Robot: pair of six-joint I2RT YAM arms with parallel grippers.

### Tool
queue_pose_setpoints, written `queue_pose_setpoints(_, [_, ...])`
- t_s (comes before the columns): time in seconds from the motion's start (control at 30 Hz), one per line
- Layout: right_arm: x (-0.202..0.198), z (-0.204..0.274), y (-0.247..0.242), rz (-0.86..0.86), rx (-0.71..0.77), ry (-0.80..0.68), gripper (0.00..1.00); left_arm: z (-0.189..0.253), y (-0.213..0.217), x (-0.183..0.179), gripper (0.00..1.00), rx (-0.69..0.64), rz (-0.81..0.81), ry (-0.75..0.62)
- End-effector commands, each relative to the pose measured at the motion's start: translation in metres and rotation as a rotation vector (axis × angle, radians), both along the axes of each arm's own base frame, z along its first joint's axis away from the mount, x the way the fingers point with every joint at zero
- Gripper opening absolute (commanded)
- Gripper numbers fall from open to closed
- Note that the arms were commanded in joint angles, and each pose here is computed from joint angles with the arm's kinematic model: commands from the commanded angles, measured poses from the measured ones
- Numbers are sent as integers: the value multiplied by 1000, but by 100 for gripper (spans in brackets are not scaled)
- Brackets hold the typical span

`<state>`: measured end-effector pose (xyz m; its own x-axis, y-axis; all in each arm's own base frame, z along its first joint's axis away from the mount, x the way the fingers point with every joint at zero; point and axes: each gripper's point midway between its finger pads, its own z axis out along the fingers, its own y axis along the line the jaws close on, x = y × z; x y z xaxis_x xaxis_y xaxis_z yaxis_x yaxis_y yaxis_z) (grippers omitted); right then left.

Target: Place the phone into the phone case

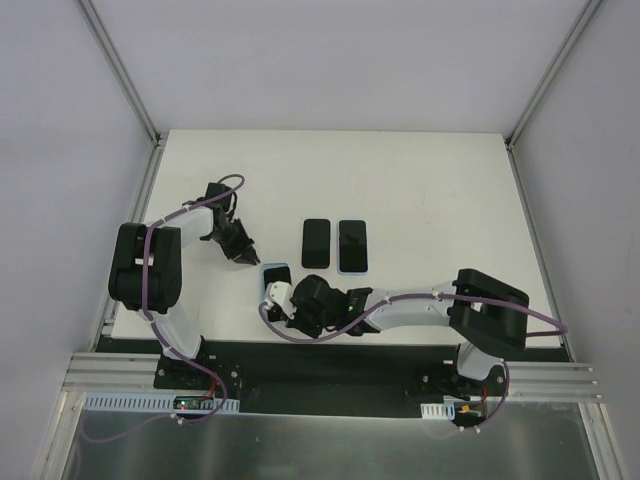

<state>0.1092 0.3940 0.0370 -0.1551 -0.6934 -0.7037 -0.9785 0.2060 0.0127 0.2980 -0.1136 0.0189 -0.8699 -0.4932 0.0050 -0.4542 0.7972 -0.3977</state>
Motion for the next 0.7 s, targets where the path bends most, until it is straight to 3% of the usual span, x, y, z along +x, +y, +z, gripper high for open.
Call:
queue_pose_setpoints(0.0, [-10, -1, 5, 26, 8, -16, 1, 2, 4, 7, 14, 40, 10, -8])
queue_pose_setpoints(0.37, [7, -4, 21, 3, -17, -102, 1, -4, -14, -6, 15, -60, 5, 11])
queue_pose_setpoints(0.67, [32, 11, 50, -28, 18, -127, 1, -23, -18, -32, 14, -34, 7, 60])
